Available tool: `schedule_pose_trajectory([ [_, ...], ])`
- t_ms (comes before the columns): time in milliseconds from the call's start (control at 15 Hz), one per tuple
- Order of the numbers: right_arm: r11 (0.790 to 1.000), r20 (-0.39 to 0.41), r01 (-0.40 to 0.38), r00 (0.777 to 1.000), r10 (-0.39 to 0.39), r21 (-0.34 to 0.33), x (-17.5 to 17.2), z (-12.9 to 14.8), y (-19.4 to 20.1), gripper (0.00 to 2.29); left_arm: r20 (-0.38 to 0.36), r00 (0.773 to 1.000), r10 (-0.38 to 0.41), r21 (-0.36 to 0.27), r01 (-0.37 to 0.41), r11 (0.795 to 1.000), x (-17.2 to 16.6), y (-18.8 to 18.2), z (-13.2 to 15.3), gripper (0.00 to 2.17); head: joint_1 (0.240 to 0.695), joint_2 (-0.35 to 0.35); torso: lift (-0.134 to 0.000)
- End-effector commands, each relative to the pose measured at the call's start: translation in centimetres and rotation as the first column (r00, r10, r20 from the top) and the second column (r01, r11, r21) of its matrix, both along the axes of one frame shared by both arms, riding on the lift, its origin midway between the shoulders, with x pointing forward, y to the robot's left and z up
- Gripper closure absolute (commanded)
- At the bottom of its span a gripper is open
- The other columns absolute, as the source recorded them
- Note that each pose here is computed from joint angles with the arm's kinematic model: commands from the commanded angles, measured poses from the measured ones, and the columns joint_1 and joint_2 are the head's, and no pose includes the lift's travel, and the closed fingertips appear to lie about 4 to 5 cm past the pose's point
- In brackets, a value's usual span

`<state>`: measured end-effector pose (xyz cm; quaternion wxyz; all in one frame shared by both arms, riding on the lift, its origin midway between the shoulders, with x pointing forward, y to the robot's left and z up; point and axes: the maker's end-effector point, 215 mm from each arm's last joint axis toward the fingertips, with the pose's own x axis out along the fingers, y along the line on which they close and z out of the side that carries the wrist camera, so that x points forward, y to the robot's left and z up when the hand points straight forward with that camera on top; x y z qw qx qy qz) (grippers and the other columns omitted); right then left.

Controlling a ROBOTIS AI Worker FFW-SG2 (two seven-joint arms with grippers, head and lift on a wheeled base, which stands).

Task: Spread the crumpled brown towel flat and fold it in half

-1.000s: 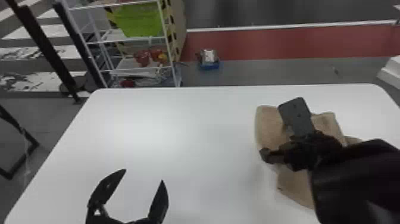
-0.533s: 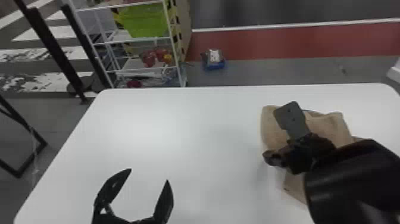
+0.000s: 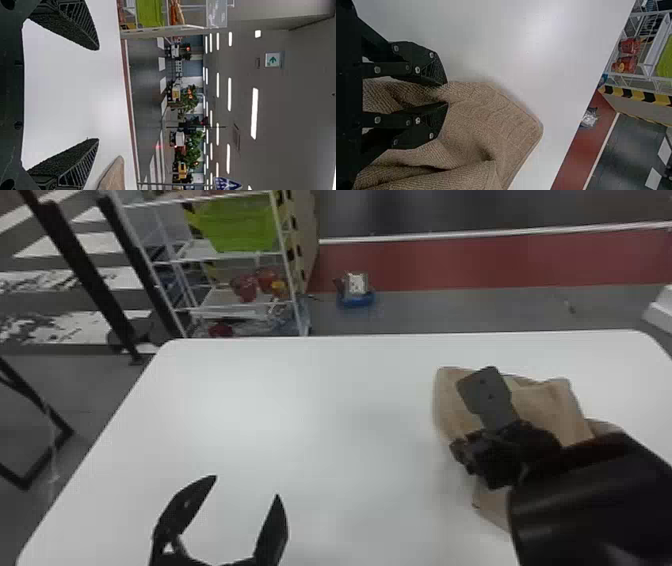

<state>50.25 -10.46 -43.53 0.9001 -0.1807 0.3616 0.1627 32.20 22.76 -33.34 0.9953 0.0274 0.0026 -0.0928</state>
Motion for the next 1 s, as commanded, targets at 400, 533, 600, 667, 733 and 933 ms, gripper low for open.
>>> schedule_pose_trajectory([
  [400,0.937,0.359,-0.287,0.911,0.202,0.2,-1.4,10.2,10.0,1.24,0.017,1.0,0.0,0.0,0.0,1.0,-0.4,-0.1,0.4,0.05,0.695,0.194,-0.134],
  [533,0.833,0.477,-0.418,0.851,0.22,0.362,-3.5,16.2,13.8,1.24,0.016,1.0,0.001,0.001,-0.001,1.0,-0.4,0.0,0.3,0.05,0.695,0.259,-0.134],
  [600,0.785,0.467,-0.462,0.847,0.253,0.412,-4.7,16.6,15.1,1.24,0.016,1.0,0.001,0.001,-0.001,1.0,-0.4,0.0,0.3,0.05,0.695,0.298,-0.134],
  [667,0.791,0.444,-0.458,0.855,0.268,0.405,-5.0,15.8,15.4,1.24,0.016,1.0,0.001,0.001,-0.001,1.0,-0.4,0.0,0.3,0.05,0.695,0.35,-0.134],
  [733,0.801,0.412,-0.464,0.859,0.304,0.377,-5.5,13.9,16.5,1.24,0.016,1.0,0.001,0.001,-0.001,1.0,-0.4,0.0,0.3,0.05,0.695,0.35,-0.134],
  [933,0.812,0.309,-0.505,0.854,0.419,0.292,-7.5,7.0,20.2,1.24,0.019,1.0,-0.001,-0.002,0.001,1.0,-0.3,-0.2,0.4,0.05,0.695,0.35,-0.134],
])
